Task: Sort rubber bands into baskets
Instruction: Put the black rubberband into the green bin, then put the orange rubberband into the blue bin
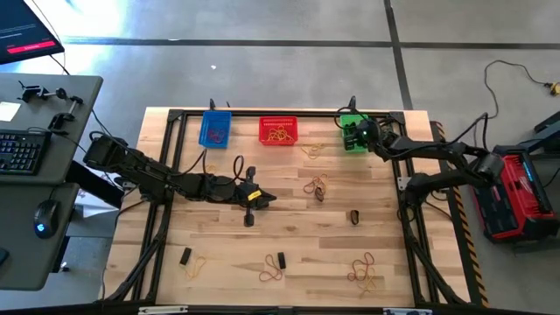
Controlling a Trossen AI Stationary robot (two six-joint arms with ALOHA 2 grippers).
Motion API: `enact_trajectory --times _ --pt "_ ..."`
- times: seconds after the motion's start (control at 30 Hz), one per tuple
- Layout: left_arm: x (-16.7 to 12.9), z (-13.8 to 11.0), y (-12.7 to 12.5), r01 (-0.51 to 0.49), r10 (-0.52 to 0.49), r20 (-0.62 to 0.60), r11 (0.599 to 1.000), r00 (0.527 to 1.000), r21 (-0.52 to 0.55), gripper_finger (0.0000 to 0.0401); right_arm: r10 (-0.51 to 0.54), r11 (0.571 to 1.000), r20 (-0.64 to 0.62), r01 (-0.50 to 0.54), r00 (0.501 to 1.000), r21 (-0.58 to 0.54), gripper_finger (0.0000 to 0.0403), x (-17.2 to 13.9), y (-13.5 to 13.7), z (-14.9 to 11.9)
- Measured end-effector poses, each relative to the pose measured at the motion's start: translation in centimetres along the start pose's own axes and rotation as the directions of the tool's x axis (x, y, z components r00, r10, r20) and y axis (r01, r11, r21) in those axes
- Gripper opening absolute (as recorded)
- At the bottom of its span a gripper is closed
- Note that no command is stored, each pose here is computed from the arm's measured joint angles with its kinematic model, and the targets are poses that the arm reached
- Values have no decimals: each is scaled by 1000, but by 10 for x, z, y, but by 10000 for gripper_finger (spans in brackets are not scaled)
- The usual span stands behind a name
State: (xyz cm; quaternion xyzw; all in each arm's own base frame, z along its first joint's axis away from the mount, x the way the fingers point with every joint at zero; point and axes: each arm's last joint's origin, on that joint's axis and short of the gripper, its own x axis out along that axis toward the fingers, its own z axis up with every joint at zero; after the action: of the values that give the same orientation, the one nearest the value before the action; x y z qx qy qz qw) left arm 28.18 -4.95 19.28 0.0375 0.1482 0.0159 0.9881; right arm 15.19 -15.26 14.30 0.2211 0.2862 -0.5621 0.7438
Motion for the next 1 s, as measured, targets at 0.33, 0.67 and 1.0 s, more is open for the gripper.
enact_trajectory --times 0.33,0.67,1.0 --pt "0 0 0 0 0 0 1000 1000 0 0 55 997 -23 -56 998 -46 100 -1 3 3" --pt "0 0 0 0 0 0 1000 1000 11 0 16 990 -131 -34 991 -139 131 -21 15 43" --pt "0 0 0 0 0 -3 1000 1000 9 0 167 899 -239 -247 957 -361 22 -103 34 46"
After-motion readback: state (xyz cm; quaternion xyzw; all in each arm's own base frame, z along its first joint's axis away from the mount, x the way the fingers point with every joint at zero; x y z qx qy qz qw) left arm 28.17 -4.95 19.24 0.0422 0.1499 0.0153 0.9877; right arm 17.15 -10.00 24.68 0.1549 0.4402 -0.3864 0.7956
